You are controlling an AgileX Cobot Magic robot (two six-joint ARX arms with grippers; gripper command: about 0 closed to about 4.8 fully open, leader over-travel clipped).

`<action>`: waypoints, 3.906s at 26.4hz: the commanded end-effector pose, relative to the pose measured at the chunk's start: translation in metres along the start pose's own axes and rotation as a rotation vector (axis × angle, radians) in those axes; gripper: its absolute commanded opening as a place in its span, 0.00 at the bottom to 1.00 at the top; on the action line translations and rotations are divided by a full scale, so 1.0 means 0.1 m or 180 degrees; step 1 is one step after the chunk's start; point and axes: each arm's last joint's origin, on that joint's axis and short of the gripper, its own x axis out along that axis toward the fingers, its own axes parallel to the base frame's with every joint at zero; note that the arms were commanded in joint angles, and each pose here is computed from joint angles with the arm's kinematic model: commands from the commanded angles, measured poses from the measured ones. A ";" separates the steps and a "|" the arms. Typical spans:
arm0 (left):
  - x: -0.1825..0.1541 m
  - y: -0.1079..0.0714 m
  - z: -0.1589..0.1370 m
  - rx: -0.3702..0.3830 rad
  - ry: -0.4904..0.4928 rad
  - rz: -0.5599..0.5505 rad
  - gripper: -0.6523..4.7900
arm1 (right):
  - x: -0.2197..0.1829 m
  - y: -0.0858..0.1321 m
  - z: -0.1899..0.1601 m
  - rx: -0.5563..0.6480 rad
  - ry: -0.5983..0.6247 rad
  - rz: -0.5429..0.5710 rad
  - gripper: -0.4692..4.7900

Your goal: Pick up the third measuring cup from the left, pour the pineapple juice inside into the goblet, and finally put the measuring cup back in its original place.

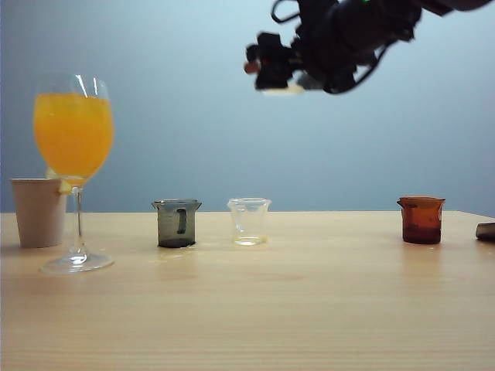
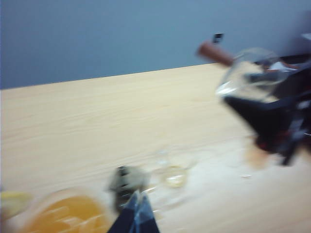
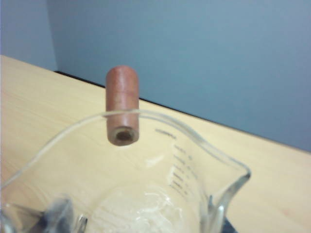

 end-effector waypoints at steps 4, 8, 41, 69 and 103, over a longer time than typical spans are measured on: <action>0.20 -0.42 -0.02 0.0104 -0.0075 -0.0261 0.11 | -0.12 -0.22 -0.31 0.0381 -0.0082 -0.0356 0.26; 0.28 -0.50 -0.06 0.0130 -0.0010 -0.0336 0.11 | -0.17 -0.37 -0.54 0.0410 0.0046 -0.0515 0.26; 0.35 -0.50 -0.13 0.0266 0.0130 -0.0212 0.11 | 0.39 -0.35 -1.65 0.0408 0.0298 -0.0707 0.26; 0.35 -0.49 -0.16 0.0293 0.0233 -0.0204 0.11 | 0.44 -0.33 -1.87 0.0398 0.0469 -0.0622 0.67; 0.31 -0.48 -0.14 0.0280 0.0181 -0.0208 0.11 | 0.00 -0.33 -1.63 0.0443 0.0953 -0.0550 0.79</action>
